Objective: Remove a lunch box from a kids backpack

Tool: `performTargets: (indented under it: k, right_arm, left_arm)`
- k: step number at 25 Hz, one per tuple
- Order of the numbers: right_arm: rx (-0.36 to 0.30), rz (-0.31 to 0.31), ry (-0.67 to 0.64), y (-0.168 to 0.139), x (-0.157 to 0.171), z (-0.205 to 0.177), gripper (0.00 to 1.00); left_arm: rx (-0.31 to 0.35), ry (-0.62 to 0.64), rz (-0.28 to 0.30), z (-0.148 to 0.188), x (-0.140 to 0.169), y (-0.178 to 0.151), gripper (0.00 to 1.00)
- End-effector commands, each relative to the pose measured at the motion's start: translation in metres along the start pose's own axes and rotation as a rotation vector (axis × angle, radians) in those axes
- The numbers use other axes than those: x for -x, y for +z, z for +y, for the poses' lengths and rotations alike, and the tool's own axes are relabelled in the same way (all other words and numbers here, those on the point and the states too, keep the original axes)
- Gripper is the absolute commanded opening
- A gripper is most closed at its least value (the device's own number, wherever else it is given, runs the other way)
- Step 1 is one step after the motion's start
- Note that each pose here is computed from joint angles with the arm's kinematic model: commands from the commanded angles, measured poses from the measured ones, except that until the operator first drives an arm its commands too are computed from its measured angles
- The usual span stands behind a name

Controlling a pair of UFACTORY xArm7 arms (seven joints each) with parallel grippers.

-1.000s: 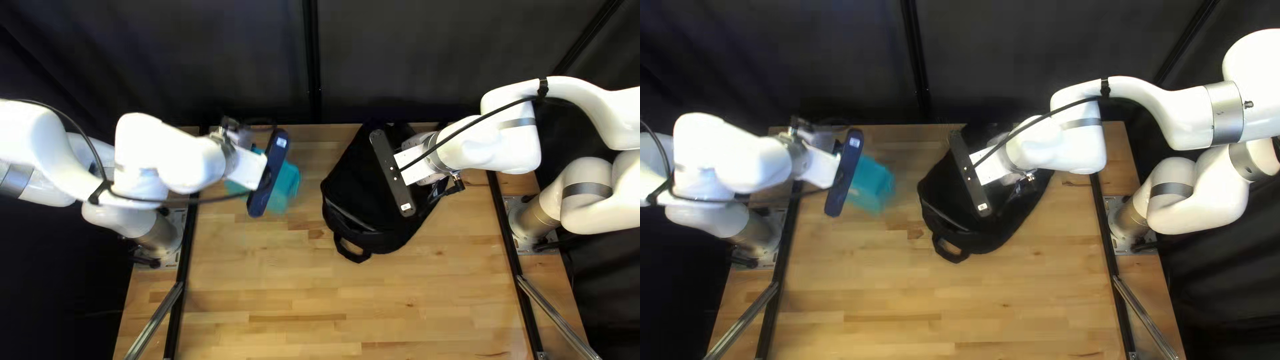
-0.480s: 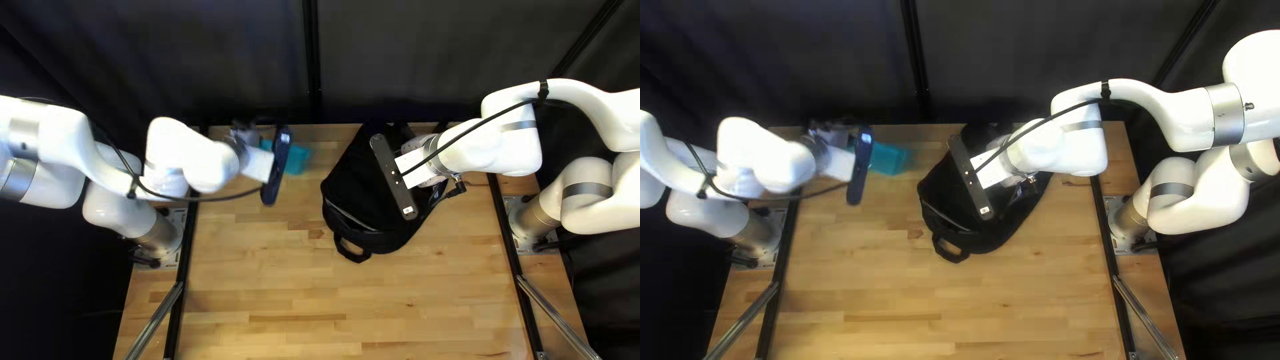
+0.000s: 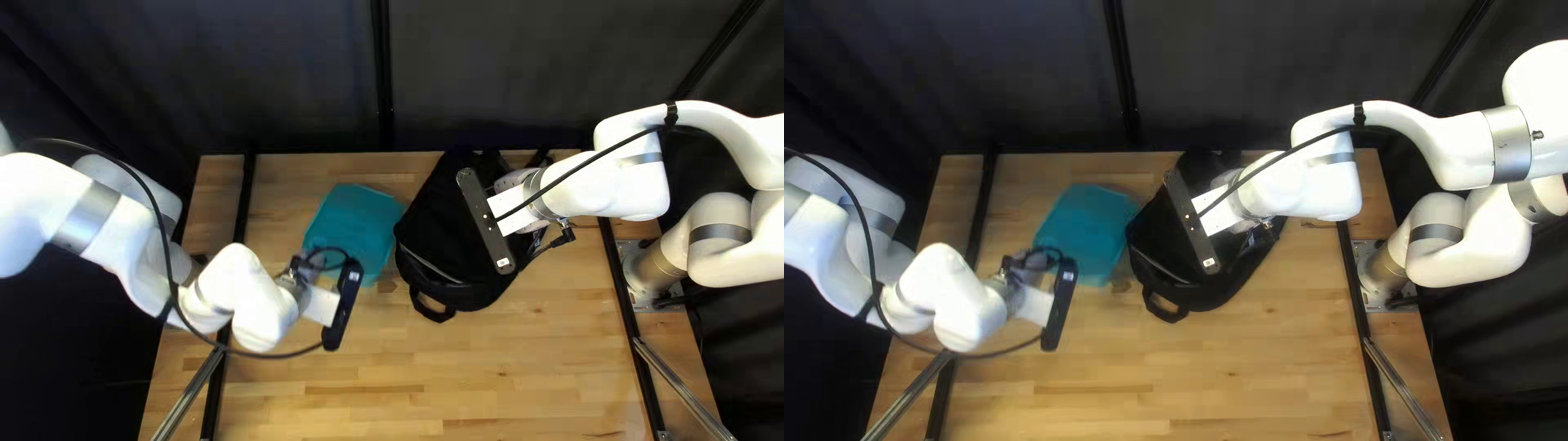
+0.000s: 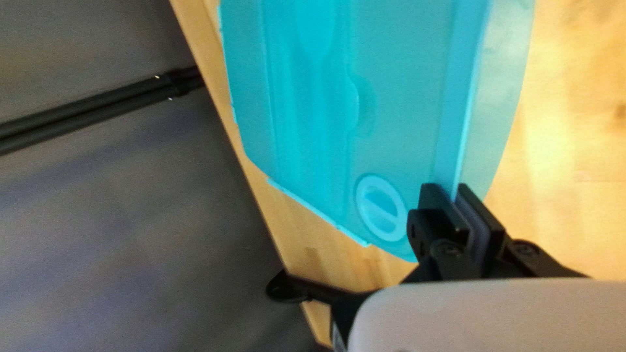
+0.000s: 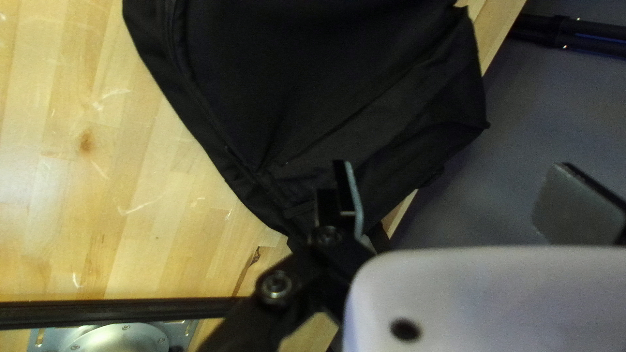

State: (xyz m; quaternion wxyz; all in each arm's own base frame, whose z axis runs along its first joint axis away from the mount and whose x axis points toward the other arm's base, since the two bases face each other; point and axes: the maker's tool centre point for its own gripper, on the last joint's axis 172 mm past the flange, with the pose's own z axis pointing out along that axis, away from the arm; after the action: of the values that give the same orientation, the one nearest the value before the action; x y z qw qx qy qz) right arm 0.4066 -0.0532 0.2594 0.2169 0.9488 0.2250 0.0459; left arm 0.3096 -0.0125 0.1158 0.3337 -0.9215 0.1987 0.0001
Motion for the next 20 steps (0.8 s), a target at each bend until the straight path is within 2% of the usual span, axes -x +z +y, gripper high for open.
performTargets:
  k: [1, 8, 11, 20]
  right_arm:
    - [0.002, -0.001, 0.004, 0.0, 0.003, -0.003, 1.0]
    - [0.002, 0.001, 0.004, 0.003, 0.004, 0.0, 1.0]
    - [0.0, 0.001, 0.005, 0.005, 0.003, 0.0, 1.0]
    - [-0.002, 0.003, 0.003, 0.006, 0.002, 0.002, 1.0]
  left_arm:
    - [0.05, -0.002, -0.014, 0.017, 0.003, 0.004, 0.0]
    - [0.177, 0.0, -0.041, 0.022, 0.003, 0.002, 0.0]
    - [0.211, 0.003, -0.047, 0.023, 0.005, -0.002, 0.0]
    - [0.25, 0.006, -0.063, 0.037, 0.007, -0.016, 0.0]
